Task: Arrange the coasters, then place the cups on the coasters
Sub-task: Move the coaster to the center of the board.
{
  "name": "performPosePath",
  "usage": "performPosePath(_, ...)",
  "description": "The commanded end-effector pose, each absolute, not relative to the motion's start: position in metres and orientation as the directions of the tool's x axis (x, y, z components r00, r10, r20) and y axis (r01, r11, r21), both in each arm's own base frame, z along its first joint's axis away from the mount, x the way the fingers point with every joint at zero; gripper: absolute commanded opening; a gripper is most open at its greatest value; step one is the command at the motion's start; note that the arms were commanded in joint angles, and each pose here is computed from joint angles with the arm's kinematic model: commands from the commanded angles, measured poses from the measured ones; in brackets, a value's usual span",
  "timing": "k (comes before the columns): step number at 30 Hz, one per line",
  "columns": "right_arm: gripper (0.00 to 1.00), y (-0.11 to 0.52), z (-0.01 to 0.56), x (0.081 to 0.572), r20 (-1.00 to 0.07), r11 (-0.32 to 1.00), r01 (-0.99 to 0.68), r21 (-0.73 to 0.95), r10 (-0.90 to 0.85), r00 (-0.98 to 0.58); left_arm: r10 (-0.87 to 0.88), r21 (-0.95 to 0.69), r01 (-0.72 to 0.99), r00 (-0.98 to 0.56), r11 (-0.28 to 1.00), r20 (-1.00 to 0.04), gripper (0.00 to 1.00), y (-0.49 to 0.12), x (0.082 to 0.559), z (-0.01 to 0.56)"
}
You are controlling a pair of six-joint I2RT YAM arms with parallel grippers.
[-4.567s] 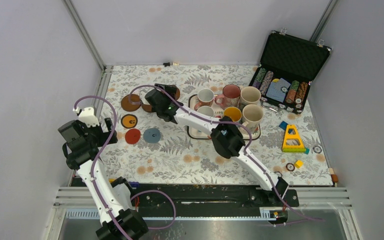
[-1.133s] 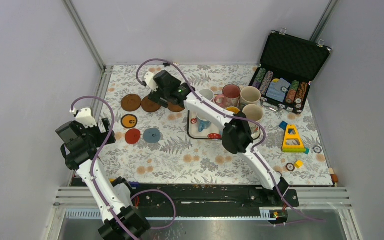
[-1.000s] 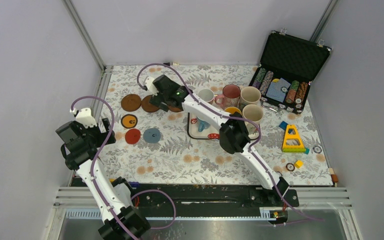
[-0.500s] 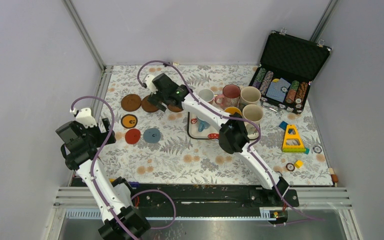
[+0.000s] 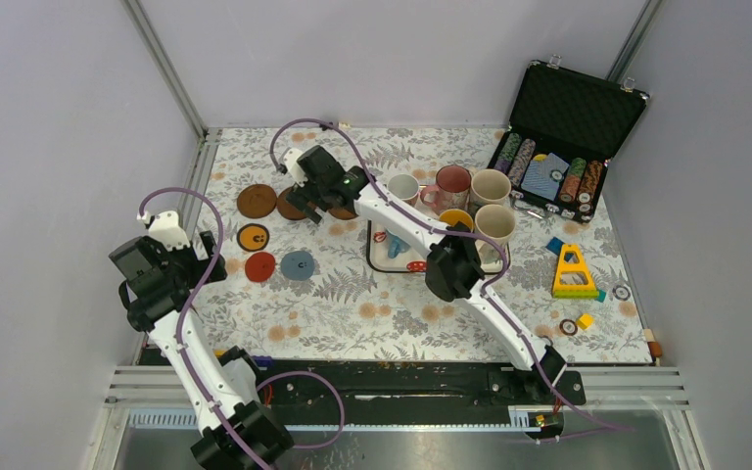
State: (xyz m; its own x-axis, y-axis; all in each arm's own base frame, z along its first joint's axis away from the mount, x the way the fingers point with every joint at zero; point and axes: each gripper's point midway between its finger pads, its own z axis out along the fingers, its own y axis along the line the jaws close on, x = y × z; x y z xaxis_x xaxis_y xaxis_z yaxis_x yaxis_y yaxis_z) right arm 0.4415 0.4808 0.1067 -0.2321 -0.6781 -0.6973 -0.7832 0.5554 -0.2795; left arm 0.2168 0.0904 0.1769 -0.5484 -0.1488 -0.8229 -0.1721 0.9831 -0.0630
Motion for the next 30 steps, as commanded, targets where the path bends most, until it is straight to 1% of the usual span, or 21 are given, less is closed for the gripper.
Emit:
performPosePath(1,0.97,0.487,0.104,0.435,-0.701,0.554,-0.794,-0.249,-0.669,-0.247,-0.13,-0.064,-0.144,-0.511,0.988,-0.85,0.98,0.092,0.227,0.186)
performPosePath(21,0.97,0.48,0.104,0.438,-0.681,0.546,-0.787,-0.288,-0.695,-0.232,-0.128,-0.059,-0.149,-0.508,0.987,-0.852,0.98,0.092,0.226,0.187)
performPosePath(30,0.97,0.484,0.118,0.439,-0.701,0.542,-0.789,-0.288,-0.681,-0.212,-0.127,-0.059,-0.148,-0.507,0.987,-0.853,0.98,0.092,0.226,0.188)
